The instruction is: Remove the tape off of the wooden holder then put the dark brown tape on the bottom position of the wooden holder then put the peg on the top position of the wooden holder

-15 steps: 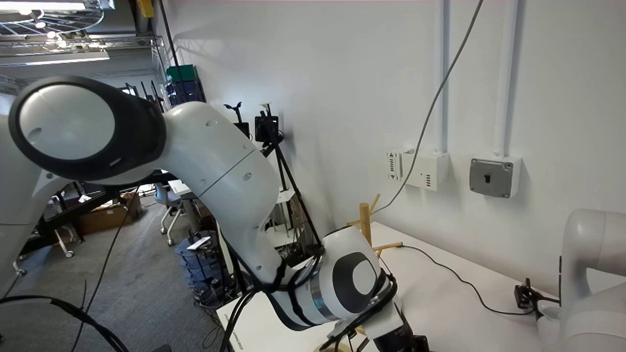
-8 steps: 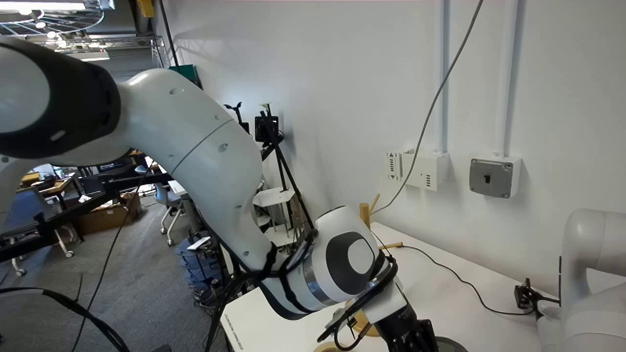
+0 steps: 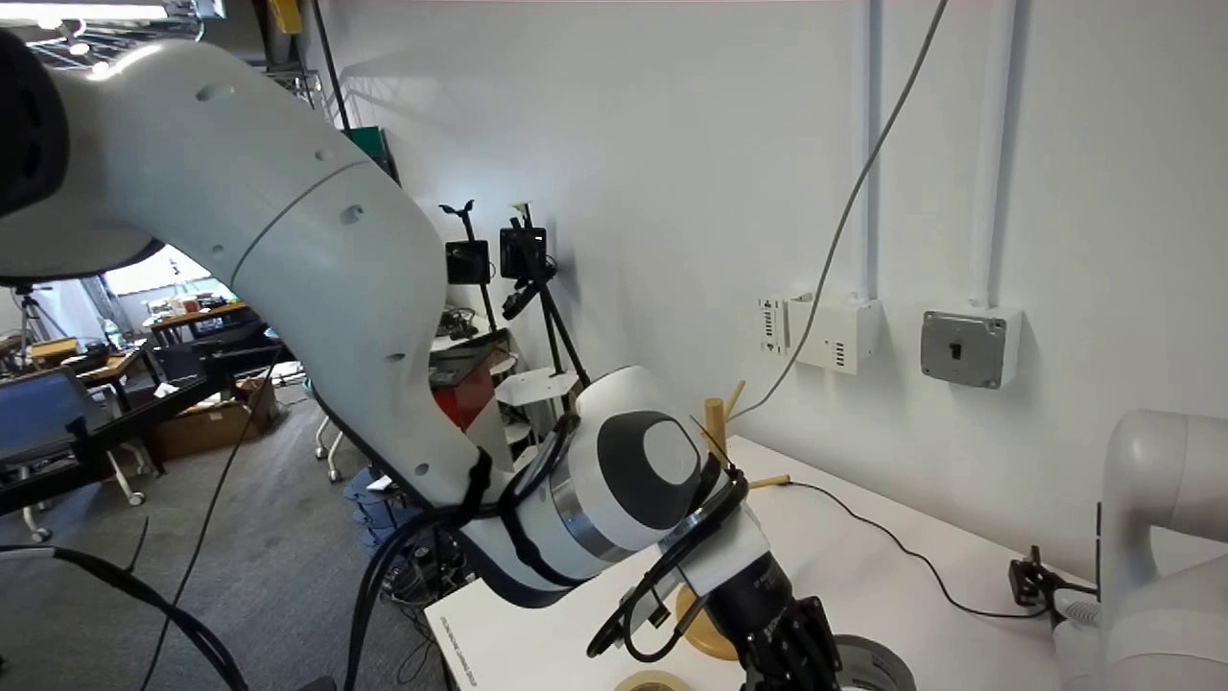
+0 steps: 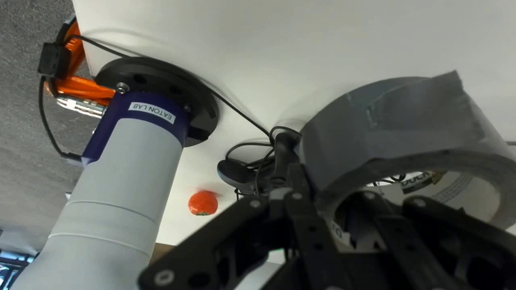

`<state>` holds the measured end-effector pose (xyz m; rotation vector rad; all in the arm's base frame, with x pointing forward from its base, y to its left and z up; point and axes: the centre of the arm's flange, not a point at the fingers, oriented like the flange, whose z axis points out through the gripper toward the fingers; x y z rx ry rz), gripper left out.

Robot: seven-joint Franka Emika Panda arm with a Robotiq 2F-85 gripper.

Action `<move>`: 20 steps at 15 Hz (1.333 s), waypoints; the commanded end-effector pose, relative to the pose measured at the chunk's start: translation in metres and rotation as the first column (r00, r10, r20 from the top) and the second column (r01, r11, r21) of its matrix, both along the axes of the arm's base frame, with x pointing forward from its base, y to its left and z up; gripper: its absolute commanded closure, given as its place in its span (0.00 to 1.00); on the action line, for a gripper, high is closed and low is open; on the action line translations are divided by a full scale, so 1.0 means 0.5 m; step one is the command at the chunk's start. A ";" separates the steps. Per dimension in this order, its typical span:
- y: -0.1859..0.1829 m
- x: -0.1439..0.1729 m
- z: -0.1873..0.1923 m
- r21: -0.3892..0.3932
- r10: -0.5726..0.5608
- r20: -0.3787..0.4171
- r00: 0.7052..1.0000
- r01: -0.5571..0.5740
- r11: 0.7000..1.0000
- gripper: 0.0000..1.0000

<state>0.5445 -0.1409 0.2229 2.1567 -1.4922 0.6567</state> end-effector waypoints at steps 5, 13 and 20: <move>0.019 -0.089 0.126 0.038 0.104 0.018 0.994 -0.105 0.994 0.95; 0.034 -0.118 0.149 0.131 0.203 0.007 0.979 -0.202 0.970 0.95; 0.042 -0.121 0.150 0.192 0.278 0.058 0.959 -0.284 0.939 0.95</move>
